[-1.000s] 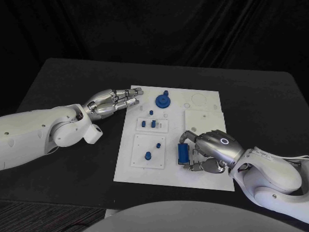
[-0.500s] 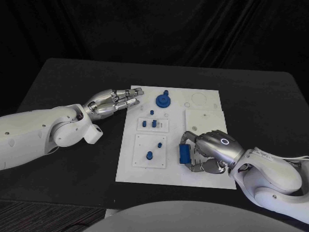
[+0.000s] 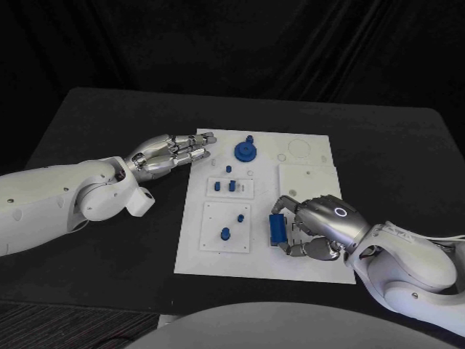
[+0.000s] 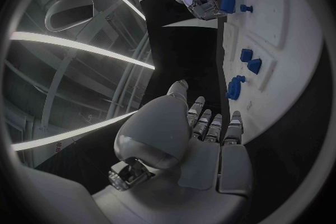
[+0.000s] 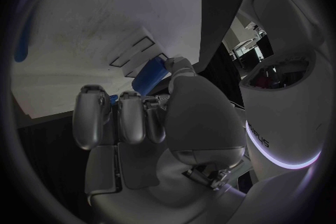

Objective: Assemble the parts on the task board

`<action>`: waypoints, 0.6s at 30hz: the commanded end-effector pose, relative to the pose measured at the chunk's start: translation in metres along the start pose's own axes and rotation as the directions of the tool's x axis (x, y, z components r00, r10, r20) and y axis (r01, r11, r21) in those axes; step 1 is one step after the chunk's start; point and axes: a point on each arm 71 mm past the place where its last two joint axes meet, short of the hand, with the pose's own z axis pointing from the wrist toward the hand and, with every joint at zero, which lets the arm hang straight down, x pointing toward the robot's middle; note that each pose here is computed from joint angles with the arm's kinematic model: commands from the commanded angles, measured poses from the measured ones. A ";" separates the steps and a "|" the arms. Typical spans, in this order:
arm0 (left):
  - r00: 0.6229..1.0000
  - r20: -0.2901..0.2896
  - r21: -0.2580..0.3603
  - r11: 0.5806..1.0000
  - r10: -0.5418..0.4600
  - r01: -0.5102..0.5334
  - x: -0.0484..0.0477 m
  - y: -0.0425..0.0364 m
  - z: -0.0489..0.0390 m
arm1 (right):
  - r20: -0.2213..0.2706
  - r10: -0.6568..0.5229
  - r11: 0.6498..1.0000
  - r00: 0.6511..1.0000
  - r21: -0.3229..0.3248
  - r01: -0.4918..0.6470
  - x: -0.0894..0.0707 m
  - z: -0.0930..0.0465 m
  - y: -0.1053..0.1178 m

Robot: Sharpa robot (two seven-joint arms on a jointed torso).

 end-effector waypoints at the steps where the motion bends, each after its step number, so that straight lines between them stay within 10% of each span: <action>1: 1.000 -0.016 0.008 1.000 -0.012 0.012 0.0020 0.0000 0.0005 | 0.020 0.034 0.999 0.999 0.005 -0.034 -0.002 -0.001 0.001; 18: 1.000 -0.017 0.004 1.000 -0.012 0.012 0.0019 0.0003 0.0003 | -0.027 0.069 0.997 0.997 0.044 -0.067 0.000 -0.004 0.000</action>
